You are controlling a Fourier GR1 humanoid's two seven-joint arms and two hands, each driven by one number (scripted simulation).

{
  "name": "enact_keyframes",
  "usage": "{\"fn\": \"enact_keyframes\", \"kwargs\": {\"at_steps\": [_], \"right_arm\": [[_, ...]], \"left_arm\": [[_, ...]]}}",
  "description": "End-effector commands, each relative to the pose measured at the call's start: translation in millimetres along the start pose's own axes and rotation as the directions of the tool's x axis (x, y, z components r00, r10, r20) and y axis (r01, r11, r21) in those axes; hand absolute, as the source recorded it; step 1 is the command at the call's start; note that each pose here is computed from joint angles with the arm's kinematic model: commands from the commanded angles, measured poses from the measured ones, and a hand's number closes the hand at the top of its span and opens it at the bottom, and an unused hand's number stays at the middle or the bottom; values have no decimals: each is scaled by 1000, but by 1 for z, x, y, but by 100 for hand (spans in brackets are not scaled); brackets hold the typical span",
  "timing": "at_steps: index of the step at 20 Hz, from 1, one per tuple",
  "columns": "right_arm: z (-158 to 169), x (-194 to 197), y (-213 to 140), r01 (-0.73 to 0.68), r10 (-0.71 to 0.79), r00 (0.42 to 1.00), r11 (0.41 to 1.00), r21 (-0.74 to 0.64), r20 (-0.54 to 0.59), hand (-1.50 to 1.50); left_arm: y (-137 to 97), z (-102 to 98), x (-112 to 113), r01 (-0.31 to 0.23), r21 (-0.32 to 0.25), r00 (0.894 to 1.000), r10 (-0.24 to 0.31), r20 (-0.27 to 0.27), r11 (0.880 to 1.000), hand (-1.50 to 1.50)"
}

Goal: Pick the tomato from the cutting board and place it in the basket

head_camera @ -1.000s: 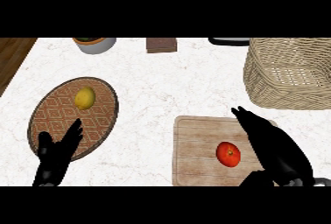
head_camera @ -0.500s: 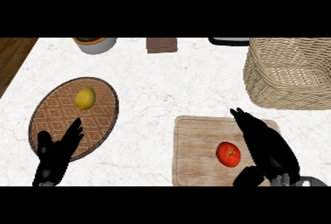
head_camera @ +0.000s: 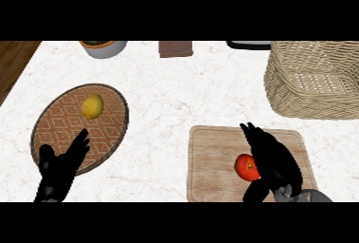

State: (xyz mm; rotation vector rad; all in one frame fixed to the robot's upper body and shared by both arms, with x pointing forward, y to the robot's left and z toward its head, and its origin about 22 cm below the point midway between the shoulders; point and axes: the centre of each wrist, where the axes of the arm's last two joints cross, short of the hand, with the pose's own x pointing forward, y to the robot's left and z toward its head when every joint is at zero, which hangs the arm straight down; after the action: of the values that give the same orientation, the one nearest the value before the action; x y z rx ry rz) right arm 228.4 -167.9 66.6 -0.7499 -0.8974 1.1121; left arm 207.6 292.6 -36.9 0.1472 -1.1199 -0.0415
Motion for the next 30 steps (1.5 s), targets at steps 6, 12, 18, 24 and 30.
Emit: {"fn": "enact_keyframes", "kwargs": {"at_steps": [6, 12, 18, 24, 30], "right_arm": [[1, -1, 8, -18, 20, 999, 999, 50, -45, -150], [-20, -5, 14, -25, 27, 999, 999, 45, -47, -150], [-20, 1, 25, -11, 13, 999, 999, 47, -43, -150], [-30, -24, 50, -155, 154, 988, 988, 11, 18, 150], [-29, -8, 42, -191, 192, 981, 981, -33, 37, 150]], "left_arm": [[4, -5, -22, -9, -3, 994, 8, -113, 1000, 0], [9, -2, -24, -1, 1, 995, 1, -98, 1000, 0], [13, 6, -21, 1, 9, 993, 0, -118, 1000, 0], [-10, -3, -18, 16, 10, 995, -15, -99, 1000, 0], [-13, -5, -33, 16, 6, 994, -15, -109, 1000, 0]]}}
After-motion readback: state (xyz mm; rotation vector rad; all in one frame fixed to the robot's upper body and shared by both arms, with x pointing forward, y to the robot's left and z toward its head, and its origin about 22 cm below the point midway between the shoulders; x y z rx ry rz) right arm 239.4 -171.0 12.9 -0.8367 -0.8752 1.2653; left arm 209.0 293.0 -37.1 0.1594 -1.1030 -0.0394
